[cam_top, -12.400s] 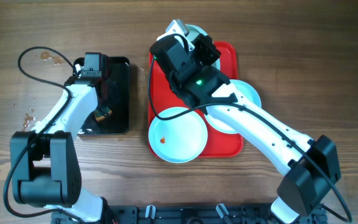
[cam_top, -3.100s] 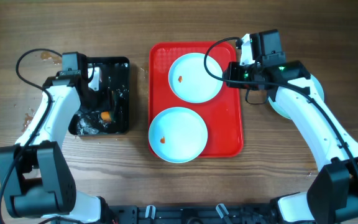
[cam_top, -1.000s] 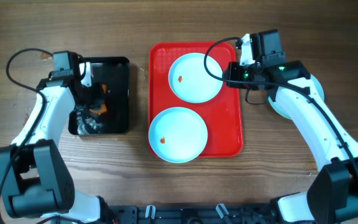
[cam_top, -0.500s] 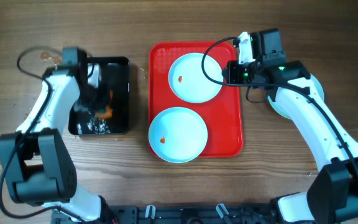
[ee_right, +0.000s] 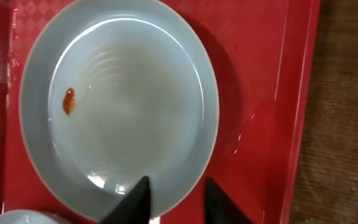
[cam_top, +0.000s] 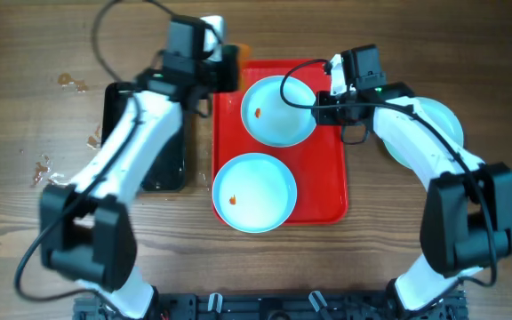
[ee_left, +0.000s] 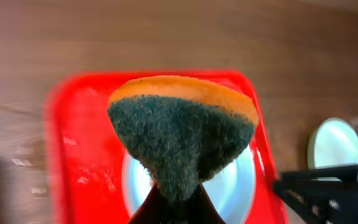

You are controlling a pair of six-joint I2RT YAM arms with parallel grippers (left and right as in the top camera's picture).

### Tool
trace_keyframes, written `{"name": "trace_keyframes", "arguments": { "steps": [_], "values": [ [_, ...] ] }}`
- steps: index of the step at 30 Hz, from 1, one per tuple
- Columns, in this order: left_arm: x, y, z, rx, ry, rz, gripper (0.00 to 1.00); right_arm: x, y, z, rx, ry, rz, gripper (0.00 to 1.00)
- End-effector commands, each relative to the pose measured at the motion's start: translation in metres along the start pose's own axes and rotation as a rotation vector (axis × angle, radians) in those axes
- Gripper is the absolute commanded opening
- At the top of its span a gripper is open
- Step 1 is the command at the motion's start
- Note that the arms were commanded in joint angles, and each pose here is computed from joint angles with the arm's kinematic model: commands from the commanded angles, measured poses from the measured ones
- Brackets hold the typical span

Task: Clean dirty plates on tray and stack at the side
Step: 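Bring sponge over the top plate held by right gripper and scrub it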

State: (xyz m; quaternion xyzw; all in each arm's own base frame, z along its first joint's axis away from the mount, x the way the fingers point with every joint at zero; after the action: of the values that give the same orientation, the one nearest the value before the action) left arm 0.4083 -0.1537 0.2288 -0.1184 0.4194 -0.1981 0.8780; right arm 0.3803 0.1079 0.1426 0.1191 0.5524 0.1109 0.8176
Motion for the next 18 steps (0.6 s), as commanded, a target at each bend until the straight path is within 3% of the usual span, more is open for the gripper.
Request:
{"name": "trace_keyframes", "arguments": {
  "steps": [1,7,12,18],
  "values": [
    [0.061,-0.026,-0.039,-0.022,0.16,-0.108,0.04,0.027,-0.008,-0.006,0.045,0.044,-0.037,0.22],
    [0.088,-0.041,-0.06,-0.031,0.206,-0.132,0.04,0.065,-0.018,-0.012,0.054,0.078,-0.048,0.25],
    [0.093,-0.04,-0.063,-0.031,0.213,-0.13,0.04,0.075,-0.022,-0.016,0.058,0.1,-0.051,0.05],
    [0.117,-0.026,-0.08,-0.045,0.256,-0.083,0.04,0.074,-0.023,-0.019,0.06,0.118,-0.057,0.05]
  ]
}}
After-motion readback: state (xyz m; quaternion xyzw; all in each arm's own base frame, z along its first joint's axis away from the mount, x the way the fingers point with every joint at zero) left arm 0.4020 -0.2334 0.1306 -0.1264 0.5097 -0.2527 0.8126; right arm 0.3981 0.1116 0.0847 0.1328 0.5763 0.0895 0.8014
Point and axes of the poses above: each gripper's point midway between its finger pads, its own x axis out along the fingers, its own y axis along the line the jaws close on, z = x × y, the point moved 9 cm from there along -x, back along the fingers, and after that the axes turned 4 degrees about x, right-handed, at the moved point
